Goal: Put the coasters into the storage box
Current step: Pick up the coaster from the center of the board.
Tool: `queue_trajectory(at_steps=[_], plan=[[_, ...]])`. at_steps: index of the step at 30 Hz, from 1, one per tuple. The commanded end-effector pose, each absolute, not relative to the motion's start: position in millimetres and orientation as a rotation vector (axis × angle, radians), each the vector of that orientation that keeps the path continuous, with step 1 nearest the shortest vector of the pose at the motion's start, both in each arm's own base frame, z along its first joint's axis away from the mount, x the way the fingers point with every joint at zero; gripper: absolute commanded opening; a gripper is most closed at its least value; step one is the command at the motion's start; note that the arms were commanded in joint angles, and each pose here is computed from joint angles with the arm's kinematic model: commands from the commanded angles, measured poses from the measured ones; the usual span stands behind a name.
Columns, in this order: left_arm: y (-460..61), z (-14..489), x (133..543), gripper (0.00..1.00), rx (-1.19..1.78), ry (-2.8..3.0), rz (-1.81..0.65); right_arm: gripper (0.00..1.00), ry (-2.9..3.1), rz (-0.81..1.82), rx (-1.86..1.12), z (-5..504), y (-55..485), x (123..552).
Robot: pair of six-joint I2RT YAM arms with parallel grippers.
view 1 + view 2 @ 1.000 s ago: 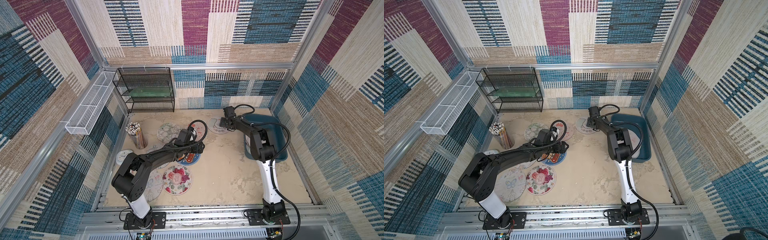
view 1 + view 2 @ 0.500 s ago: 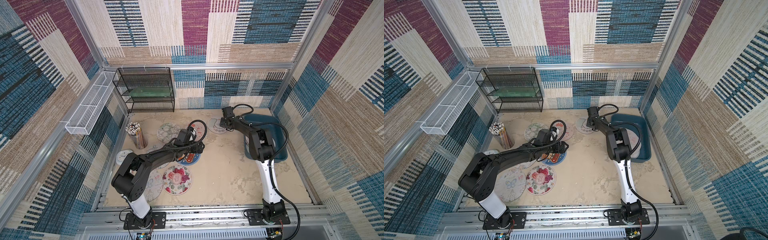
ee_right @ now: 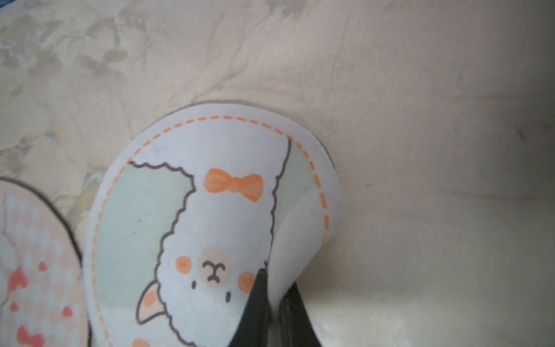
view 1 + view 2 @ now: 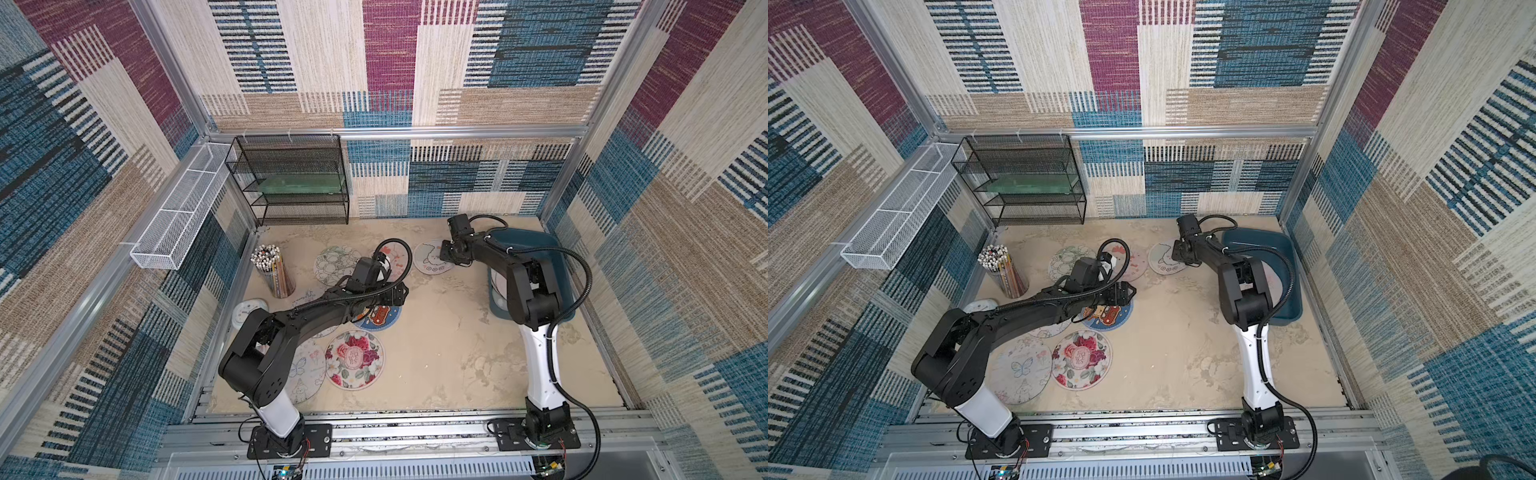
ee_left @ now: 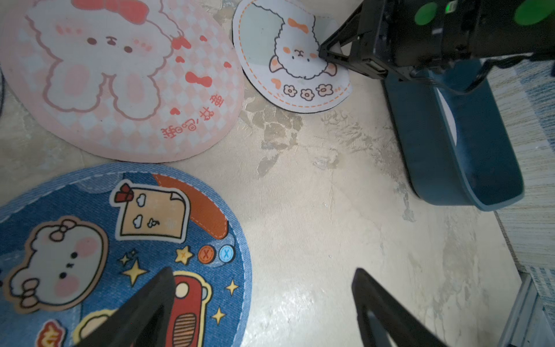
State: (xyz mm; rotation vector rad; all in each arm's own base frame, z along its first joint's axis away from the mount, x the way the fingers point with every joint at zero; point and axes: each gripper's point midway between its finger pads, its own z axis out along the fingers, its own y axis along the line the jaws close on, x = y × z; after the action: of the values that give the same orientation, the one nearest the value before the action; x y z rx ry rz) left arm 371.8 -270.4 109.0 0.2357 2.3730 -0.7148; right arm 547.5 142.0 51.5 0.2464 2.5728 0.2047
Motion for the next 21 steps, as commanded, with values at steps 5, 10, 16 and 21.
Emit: queue_trajectory(at_steps=[5,10,16,21], plan=[[-267.1,115.1,373.9,0.91,0.225,2.351,-0.705,0.05,2.484,0.240,0.243,114.4,136.7,532.3],[-266.2,115.0,373.1,0.91,0.224,2.351,-0.706,0.05,2.405,0.217,0.259,153.5,123.2,516.9],[-264.8,117.9,372.0,0.91,0.222,2.342,-0.706,0.05,2.305,0.205,0.314,195.8,90.9,490.2],[-264.1,119.0,370.9,0.91,0.222,2.338,-0.707,0.05,2.218,0.182,0.375,229.3,58.3,466.4]])
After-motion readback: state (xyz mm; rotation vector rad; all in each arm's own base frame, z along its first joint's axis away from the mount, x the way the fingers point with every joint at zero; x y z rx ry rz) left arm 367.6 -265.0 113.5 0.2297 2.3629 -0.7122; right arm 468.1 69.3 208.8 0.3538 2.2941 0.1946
